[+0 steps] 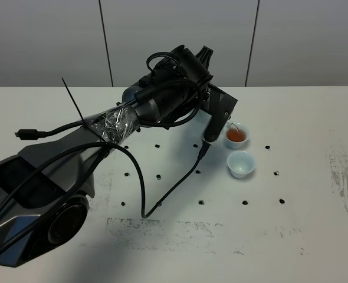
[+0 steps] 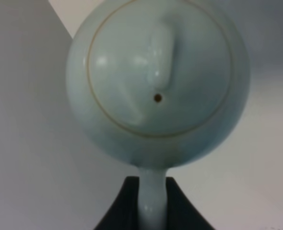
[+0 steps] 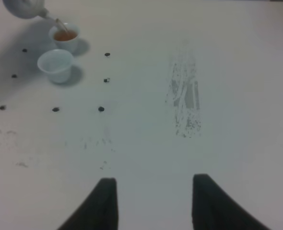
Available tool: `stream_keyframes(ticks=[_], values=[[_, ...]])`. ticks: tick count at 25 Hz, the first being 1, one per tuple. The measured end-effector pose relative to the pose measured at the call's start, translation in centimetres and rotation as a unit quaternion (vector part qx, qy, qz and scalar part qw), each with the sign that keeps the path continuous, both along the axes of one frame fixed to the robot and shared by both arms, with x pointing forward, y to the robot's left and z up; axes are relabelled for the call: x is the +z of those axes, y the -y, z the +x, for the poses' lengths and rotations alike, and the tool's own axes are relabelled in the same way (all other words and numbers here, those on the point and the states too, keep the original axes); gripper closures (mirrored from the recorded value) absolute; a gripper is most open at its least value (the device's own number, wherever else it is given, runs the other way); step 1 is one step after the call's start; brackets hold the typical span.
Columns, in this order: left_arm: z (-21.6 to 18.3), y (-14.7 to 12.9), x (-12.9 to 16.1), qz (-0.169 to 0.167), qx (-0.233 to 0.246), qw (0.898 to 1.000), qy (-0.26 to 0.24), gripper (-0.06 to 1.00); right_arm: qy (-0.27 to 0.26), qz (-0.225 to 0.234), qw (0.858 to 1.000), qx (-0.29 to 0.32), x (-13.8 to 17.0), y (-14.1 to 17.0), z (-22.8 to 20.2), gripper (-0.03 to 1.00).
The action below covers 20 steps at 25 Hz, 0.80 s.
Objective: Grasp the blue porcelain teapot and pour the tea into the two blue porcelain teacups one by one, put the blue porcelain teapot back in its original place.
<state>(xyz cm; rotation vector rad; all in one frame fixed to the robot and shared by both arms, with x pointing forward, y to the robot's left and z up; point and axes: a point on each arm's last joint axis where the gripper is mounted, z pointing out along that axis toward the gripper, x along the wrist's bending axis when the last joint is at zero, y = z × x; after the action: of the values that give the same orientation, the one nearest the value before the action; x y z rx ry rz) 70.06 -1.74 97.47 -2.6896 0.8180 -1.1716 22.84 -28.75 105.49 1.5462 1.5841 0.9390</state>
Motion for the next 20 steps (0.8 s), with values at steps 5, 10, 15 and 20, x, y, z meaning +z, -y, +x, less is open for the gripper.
stream_keyframes(ticks=[5, 10, 15, 20], values=[[-0.1, -0.1, -0.2, -0.008, 0.007, 1.000, -0.015, 0.90, 0.000, 0.000, 1.000, 0.000, 0.0, 0.0, 0.0, 0.62], [0.3, -1.1, -0.3, -0.024, 0.031, 0.999, -0.036, 0.90, 0.000, 0.000, 1.000, 0.000, 0.0, 0.0, 0.0, 0.62], [0.7, -2.8, 1.1, -0.074, 0.077, 0.992, -0.068, 0.90, 0.000, 0.000, 1.000, 0.000, 0.0, 0.0, 0.0, 0.62], [1.2, -4.6, 2.5, -0.189, 0.152, 0.962, -0.123, 0.90, 0.000, 0.000, 1.000, 0.000, 0.0, 0.0, 0.0, 0.62]])
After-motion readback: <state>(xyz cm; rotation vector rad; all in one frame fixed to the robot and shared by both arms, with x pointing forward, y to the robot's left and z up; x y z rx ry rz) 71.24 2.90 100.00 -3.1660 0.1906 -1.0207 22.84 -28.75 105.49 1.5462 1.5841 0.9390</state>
